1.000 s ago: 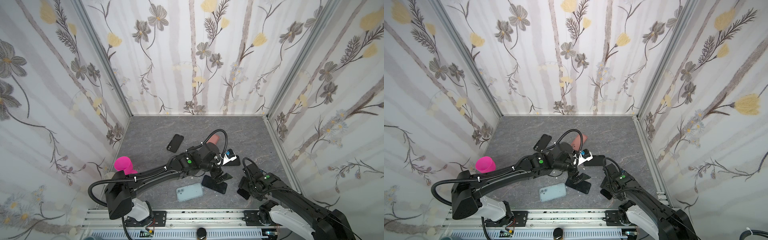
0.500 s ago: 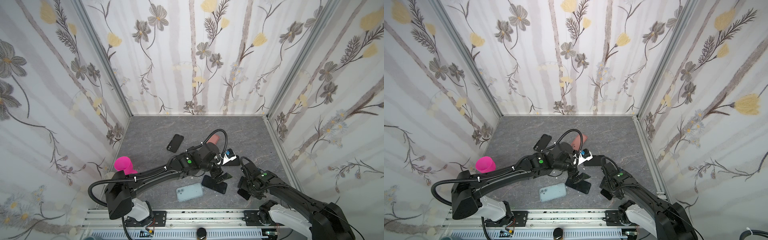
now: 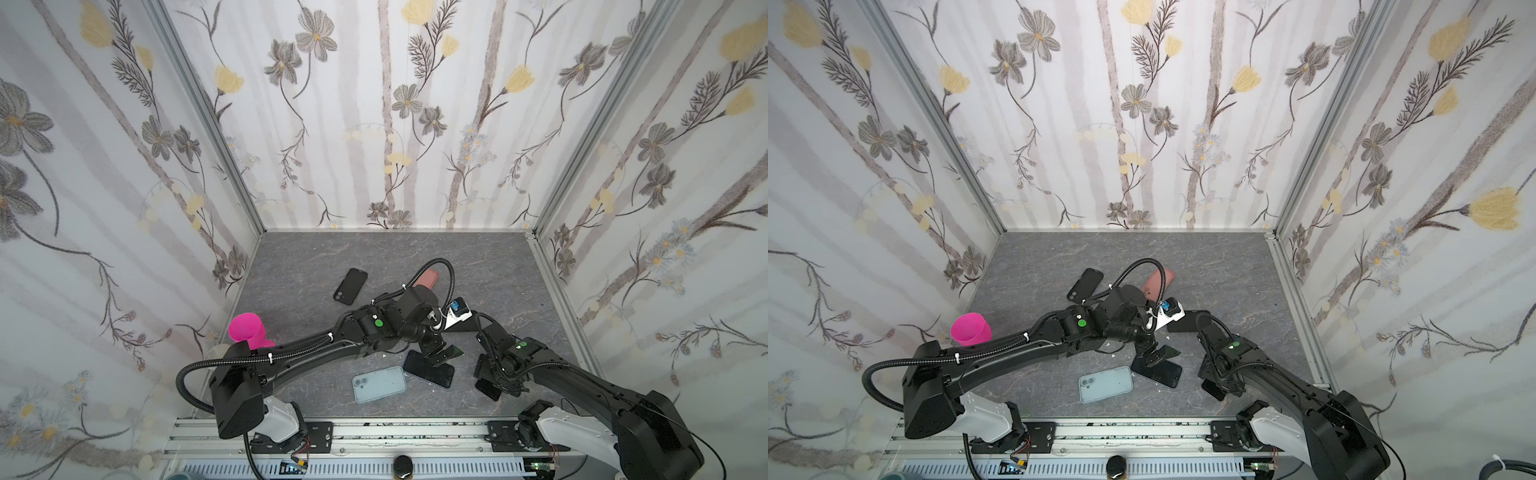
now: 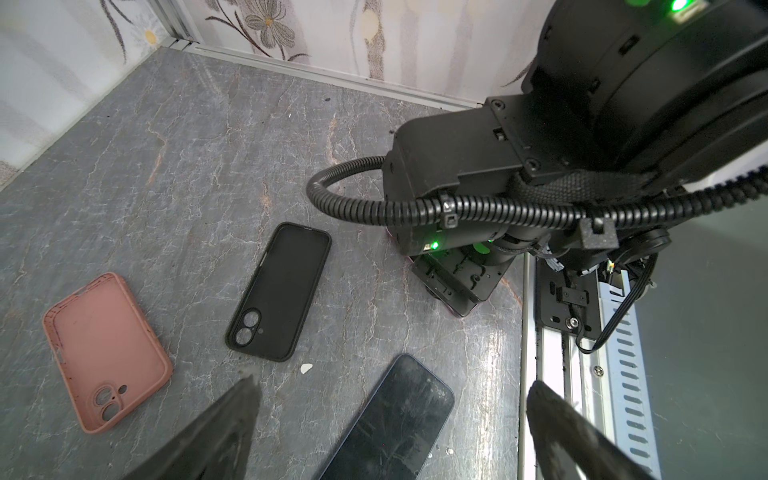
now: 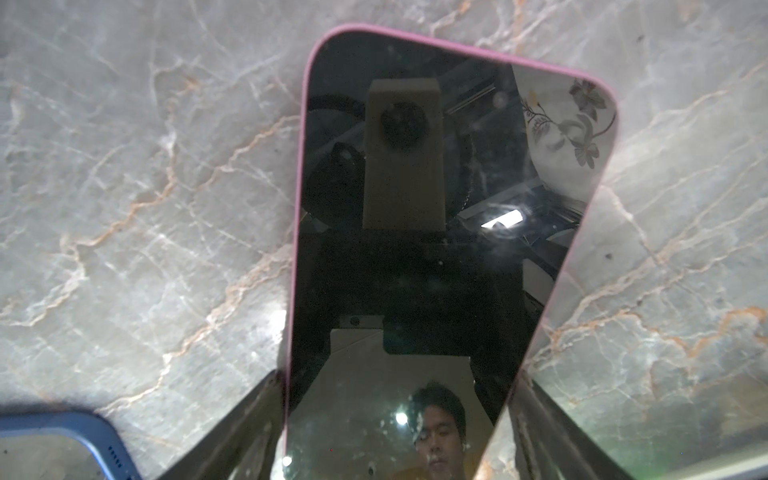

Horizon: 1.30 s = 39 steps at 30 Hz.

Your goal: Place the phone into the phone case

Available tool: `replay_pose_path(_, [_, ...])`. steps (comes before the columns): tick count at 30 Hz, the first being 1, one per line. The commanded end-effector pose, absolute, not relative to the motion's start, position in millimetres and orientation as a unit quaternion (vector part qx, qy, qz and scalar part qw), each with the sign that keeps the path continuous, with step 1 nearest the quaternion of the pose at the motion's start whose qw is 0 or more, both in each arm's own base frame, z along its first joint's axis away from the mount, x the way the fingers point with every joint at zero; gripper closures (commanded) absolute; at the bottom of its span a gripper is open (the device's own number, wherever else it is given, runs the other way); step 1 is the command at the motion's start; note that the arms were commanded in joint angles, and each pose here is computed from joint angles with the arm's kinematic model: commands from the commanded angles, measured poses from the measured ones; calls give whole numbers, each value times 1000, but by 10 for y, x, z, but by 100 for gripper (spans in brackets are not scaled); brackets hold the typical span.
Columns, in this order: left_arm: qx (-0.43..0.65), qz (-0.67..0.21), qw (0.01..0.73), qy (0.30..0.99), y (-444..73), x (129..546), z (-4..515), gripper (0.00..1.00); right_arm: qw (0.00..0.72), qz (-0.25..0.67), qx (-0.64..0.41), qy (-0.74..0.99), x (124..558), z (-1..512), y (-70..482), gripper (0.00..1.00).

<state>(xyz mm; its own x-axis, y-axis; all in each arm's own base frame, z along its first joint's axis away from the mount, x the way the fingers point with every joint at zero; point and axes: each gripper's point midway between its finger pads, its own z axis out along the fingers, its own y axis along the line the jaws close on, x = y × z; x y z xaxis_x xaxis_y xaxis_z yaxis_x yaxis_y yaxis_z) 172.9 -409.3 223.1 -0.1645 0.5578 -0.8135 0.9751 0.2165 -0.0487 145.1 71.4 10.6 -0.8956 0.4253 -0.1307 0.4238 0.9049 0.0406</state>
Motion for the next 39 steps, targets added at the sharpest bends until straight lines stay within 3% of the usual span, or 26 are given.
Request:
replay_pose_path(1, [550, -302, 351, 695, -4100, 1740, 2287, 0, 59, 44, 209, 975, 1484, 90, 902, 19])
replay_pose_path(6, [551, -298, 352, 696, -4094, 1748, 2275, 0, 56, 52, 195, 978, 1521, 75, 1002, 18])
replay_pose_path(20, [534, -274, 374, 707, -4063, 1877, 2304, 0, 67, 48, 179, 980, 1545, 48, 1015, 40])
replay_pose_path(39, [474, -227, 428, 735, -3965, 2221, 2412, 0, 118, 52, 167, 977, 1704, 213, 996, 53])
